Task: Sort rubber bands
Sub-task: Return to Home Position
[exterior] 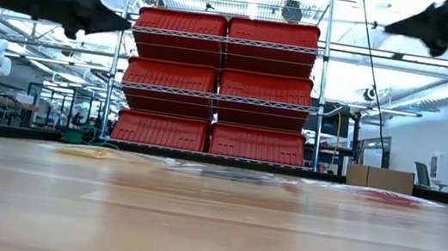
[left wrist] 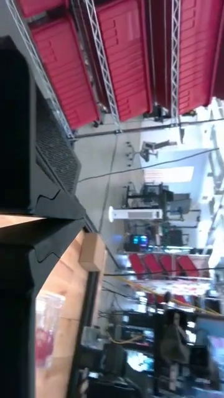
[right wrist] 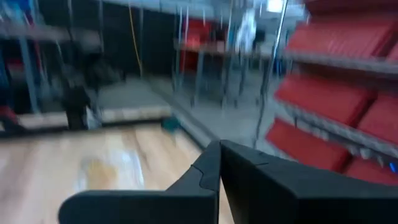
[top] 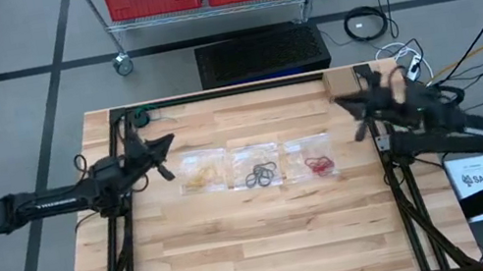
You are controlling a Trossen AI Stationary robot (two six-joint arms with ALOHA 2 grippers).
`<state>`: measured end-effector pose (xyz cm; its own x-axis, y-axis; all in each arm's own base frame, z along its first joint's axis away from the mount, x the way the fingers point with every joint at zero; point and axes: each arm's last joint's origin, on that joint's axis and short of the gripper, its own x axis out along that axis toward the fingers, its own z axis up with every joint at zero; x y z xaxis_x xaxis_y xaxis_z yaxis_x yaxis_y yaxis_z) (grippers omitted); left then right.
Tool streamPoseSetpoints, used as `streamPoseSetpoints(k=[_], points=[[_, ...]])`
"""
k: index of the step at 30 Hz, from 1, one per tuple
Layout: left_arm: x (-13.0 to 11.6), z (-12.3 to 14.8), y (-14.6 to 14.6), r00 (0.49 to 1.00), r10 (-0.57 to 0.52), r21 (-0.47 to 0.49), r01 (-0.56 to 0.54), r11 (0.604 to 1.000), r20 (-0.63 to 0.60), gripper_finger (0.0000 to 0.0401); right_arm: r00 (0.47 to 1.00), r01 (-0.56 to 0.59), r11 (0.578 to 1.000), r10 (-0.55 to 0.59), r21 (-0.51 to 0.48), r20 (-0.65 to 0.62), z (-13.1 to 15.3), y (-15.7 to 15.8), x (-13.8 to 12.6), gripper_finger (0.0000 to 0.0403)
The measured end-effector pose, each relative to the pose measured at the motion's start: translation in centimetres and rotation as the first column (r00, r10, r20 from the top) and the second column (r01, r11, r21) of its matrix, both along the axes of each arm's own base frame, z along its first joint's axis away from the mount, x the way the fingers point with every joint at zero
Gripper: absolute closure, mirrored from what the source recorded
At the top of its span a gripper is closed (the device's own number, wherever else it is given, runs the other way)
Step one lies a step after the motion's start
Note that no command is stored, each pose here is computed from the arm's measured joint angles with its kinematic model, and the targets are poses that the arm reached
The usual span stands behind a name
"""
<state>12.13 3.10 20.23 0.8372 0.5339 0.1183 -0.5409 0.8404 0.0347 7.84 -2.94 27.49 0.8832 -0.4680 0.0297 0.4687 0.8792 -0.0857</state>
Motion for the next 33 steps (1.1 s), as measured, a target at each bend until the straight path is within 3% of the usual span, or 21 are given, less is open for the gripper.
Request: streamPoseSetpoints(k=[4,8,9,15,20,27,33], points=[[-0.9,-1.6,-0.3,0.998,0.010,0.003,-0.010,1.000,0.062,0.0386,0.995,-0.041,0.999,0.044,-0.031,0.091,-4.0,0.1,0.2,0.0403],[-1.2,-1.2,-0.3,0.995,0.015,0.025,-0.018,1.000,0.098,0.0386,0.986,-0.051,0.999,0.053,-0.017,0.160,-8.9,-0.3,1.5,0.0403],[-1.2,-1.1,-0.3,0.994,0.017,0.034,-0.020,0.999,0.104,0.0386,0.991,-0.059,0.998,0.057,0.010,0.125,-9.4,-0.4,1.6,0.0403],[-1.0,-1.4,-0.3,0.997,0.005,0.009,-0.006,1.000,0.080,0.0386,0.988,-0.048,0.999,0.045,0.022,0.148,-9.2,-0.5,1.7,0.0403],[-0.7,-2.0,-0.2,1.000,0.010,0.004,-0.010,1.000,0.014,0.0386,0.995,0.092,0.995,-0.094,0.046,0.041,-10.2,-0.9,1.7,0.0403],[-0.7,-3.4,0.2,0.981,0.174,-0.078,-0.181,0.980,-0.087,0.0386,0.993,0.109,0.993,-0.111,0.046,0.045,-10.2,-1.0,1.7,0.0403],[-0.7,-3.6,0.2,0.979,0.176,-0.086,-0.184,0.979,-0.101,0.0386,0.993,0.113,0.990,-0.110,0.081,-0.035,-11.0,-1.0,1.7,0.0403]])
